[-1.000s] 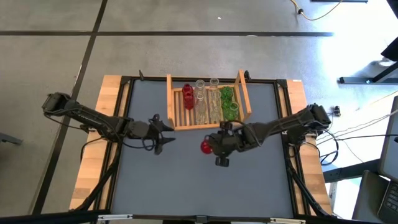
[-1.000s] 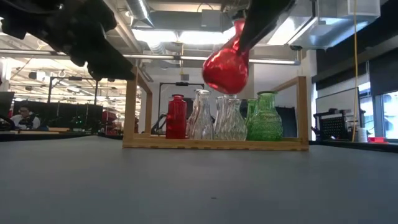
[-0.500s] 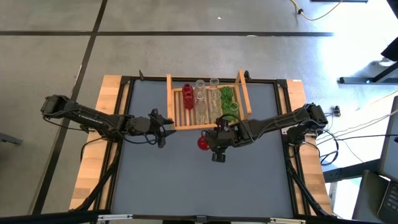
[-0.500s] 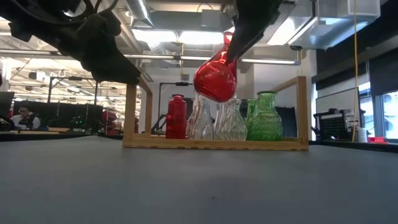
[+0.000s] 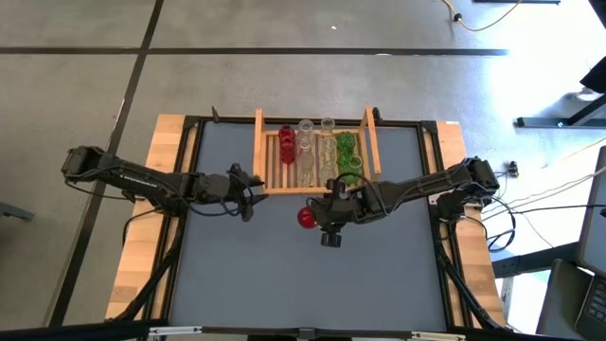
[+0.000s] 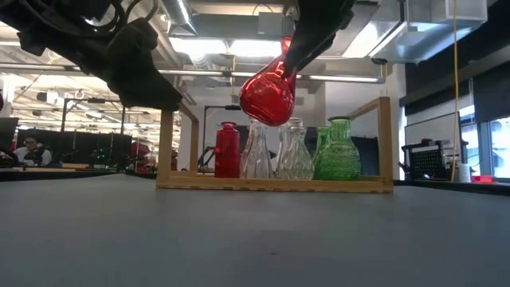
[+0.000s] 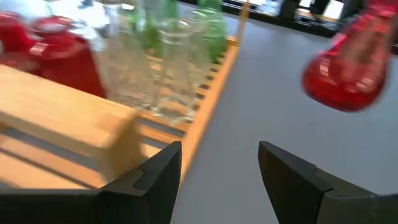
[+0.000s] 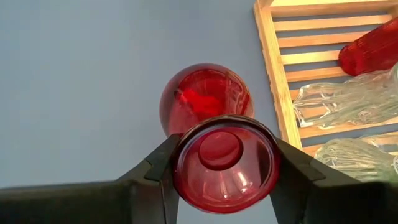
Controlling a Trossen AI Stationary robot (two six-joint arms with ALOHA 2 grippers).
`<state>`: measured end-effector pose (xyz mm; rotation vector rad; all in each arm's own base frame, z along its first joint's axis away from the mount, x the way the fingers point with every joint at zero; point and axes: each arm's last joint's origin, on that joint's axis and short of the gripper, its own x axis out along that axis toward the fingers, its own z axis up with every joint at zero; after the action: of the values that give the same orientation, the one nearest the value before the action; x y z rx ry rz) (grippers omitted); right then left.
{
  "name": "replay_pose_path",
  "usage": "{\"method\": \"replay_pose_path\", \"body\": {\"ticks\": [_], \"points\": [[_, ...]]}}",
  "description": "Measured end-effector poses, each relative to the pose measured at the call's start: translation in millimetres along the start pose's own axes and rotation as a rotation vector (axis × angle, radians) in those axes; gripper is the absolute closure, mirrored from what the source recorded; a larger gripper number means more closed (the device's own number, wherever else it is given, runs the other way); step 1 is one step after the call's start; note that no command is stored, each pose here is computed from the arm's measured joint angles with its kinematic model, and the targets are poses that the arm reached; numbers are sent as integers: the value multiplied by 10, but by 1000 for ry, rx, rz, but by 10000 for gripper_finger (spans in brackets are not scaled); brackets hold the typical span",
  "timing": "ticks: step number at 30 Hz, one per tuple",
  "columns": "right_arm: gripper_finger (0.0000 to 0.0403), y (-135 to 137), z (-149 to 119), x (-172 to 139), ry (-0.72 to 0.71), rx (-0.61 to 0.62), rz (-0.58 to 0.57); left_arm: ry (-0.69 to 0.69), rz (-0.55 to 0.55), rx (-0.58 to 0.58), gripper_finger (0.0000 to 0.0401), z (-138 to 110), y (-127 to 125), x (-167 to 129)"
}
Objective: Sort vases onto shelf
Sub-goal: Put the red vase on the shelf aligned with the other red vase
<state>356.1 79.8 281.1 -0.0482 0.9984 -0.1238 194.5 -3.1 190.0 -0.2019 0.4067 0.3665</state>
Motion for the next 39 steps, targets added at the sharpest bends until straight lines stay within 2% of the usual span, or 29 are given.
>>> {"method": "replay_pose_path", "body": {"ticks": [7, 12, 14, 17, 22, 30, 39], "points": [[238, -17, 129, -62, -83, -26, 12, -10, -205, 1, 195, 43, -115, -147], [238, -202, 290, -156, -136, -12, -6, 21, -438, -34, 195, 83, -144, -369], [238, -314, 354, -187, -153, 0, -8, 49, -473, -48, 195, 74, -114, -447], [238, -495, 474, -195, -180, 28, 7, 72, -462, -54, 195, 53, -63, -531], [238, -793, 700, -44, -156, 85, 7, 67, -367, -51, 195, 32, -4, -568], [238, -1189, 1002, 260, -56, 137, 13, 52, -357, -51, 195, 43, -4, -566], [238, -1372, 1020, 707, 34, 142, 18, 44, -358, -29, 195, 46, -2, -573]]}}
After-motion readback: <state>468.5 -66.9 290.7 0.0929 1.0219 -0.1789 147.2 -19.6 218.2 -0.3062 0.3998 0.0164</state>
